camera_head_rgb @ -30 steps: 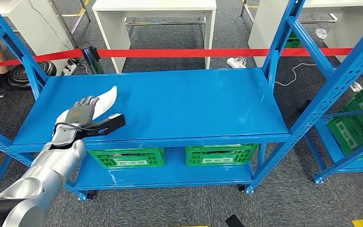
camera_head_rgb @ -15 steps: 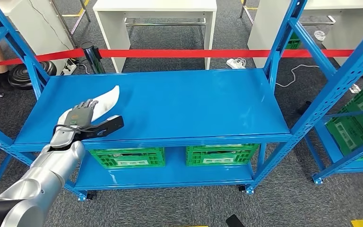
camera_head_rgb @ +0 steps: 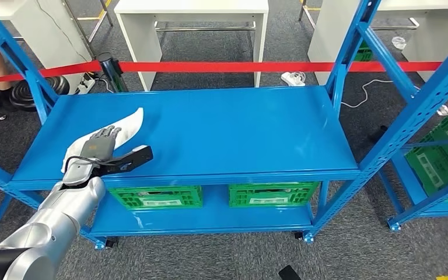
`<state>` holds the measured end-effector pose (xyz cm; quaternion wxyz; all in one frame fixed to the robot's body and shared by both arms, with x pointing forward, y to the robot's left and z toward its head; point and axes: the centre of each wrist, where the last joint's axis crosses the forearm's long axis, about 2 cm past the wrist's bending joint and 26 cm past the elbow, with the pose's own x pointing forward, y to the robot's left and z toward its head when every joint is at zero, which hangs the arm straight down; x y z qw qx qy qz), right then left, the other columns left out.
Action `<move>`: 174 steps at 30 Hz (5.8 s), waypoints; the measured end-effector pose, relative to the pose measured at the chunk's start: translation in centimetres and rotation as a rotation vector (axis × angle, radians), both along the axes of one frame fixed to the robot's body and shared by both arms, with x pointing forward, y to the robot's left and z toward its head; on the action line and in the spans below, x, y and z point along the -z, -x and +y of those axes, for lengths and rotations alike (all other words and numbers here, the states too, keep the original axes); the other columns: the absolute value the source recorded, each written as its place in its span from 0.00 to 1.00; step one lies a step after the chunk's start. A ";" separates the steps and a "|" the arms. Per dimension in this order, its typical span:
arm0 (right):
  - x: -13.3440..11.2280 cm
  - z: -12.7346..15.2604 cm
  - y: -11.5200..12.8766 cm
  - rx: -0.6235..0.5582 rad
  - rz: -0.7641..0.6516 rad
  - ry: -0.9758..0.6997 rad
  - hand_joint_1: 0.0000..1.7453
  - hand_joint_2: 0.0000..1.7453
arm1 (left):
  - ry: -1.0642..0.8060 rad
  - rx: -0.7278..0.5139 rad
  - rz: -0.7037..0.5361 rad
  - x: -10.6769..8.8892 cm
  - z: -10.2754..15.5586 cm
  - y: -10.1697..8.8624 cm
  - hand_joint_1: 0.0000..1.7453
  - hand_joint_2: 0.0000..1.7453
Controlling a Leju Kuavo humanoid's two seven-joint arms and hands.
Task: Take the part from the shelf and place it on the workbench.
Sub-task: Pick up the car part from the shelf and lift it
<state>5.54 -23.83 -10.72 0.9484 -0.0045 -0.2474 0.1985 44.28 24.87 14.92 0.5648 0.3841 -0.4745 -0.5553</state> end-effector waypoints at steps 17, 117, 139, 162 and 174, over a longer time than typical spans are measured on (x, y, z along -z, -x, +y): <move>0.0 0.0 -0.1 0.013 -0.013 -0.009 0.00 0.00 | 0.159 0.009 0.069 0.4 0.4 0.1 0.00 0.00; 0.0 -0.3 -0.1 0.022 -0.029 0.035 0.00 0.00 | 0.037 0.230 -0.048 0.4 -1.9 0.5 0.00 1.00; 0.0 -0.3 -0.2 0.015 -0.026 0.030 0.00 0.00 | 0.075 0.399 -0.037 0.1 -7.5 1.4 0.00 1.00; 0.0 -0.3 -0.2 0.019 -0.027 0.030 0.00 0.00 | 0.094 0.395 -0.036 -0.2 -8.5 1.5 0.19 1.00; 0.0 -0.3 -0.2 0.019 -0.026 0.029 0.00 0.00 | 0.063 0.348 0.015 -0.3 -7.9 1.3 0.12 1.00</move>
